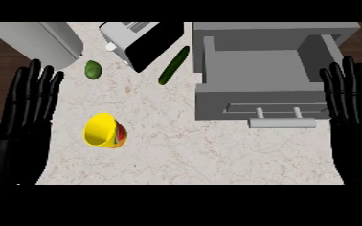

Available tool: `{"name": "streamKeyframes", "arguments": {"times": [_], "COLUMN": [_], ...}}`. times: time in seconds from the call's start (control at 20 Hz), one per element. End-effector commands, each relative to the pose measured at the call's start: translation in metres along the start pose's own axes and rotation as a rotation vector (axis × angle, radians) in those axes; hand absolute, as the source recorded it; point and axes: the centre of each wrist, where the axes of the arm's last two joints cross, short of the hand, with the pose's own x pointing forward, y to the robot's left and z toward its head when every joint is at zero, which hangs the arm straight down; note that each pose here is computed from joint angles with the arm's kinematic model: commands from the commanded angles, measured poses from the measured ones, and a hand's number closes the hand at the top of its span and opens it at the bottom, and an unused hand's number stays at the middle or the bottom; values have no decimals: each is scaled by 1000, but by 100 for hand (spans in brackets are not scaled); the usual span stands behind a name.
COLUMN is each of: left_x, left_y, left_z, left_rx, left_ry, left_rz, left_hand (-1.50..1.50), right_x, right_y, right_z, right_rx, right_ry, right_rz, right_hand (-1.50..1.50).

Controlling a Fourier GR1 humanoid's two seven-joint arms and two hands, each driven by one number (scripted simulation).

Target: Pick up the cup, place it into the drawer and close the drawer

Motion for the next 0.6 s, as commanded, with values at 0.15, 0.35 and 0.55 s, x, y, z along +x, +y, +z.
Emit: {"name": "streamKeyframes", "arguments": {"times": [0.15,0.35,0.55], "left_x": [3,-32,-43], "left_y": [33,37,81], "left_z": [-8,14,-6], "left_rx": [-314,-348,-346], "left_ry": [-57,170,196], "left_rz": [135,373,410], "left_hand": [-150,-150,-150], "right_x": [-3,-11,1], "right_y": [-5,12,8], "right_z": [2,-2,-16], "right_rx": [29,187,197], "right_ry": [-38,82,86], "right_rz": [-34,-44,-54], "right_hand": [-150,-150,-150]}}
